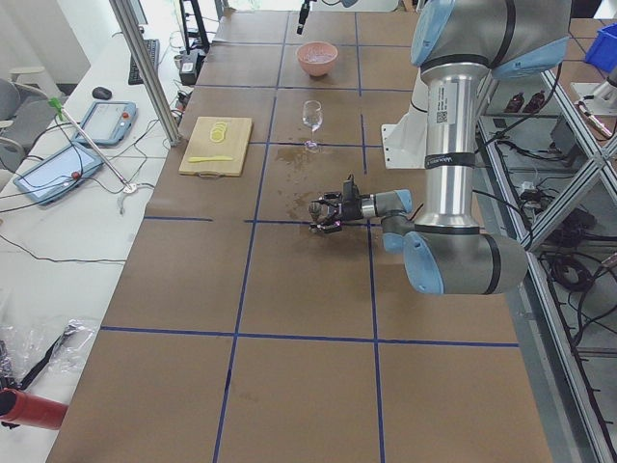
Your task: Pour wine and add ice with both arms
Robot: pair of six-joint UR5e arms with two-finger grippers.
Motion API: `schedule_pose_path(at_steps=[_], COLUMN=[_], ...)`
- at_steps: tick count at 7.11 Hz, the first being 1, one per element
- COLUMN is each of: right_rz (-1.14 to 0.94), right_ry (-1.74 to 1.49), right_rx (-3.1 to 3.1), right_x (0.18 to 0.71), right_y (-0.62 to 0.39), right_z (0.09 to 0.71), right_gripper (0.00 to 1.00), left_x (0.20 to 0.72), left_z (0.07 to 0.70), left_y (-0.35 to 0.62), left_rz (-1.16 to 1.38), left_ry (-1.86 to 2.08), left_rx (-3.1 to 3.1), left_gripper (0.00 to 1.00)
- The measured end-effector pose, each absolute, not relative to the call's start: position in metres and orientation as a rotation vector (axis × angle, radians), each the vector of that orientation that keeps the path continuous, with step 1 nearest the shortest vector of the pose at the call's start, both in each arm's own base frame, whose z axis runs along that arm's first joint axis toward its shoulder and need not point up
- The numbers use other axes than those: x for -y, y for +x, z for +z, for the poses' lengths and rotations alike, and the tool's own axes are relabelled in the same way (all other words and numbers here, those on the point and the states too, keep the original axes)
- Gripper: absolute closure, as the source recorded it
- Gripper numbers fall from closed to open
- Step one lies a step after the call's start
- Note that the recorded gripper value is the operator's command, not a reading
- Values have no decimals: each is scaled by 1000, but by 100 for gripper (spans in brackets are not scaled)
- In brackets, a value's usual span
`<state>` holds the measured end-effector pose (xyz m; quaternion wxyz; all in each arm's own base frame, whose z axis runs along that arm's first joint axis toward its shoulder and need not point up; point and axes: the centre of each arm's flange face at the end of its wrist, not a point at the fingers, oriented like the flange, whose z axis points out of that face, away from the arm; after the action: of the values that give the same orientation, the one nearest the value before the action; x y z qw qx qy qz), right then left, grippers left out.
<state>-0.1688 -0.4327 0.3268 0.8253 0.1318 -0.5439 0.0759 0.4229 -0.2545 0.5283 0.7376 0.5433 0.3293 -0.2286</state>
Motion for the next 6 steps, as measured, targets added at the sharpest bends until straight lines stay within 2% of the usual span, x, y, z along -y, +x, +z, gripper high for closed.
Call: schedule_pose_path(at_steps=[6], right_rz=[141], right_ry=[280], right_rx=[1164], right_x=[428], right_y=[-178], right_z=[321], right_gripper=[100], left_x=[238], left_z=[523], left_y=[385], left_rz=[-362], left_ry=[1027], left_rx=[-781], left_gripper=[0])
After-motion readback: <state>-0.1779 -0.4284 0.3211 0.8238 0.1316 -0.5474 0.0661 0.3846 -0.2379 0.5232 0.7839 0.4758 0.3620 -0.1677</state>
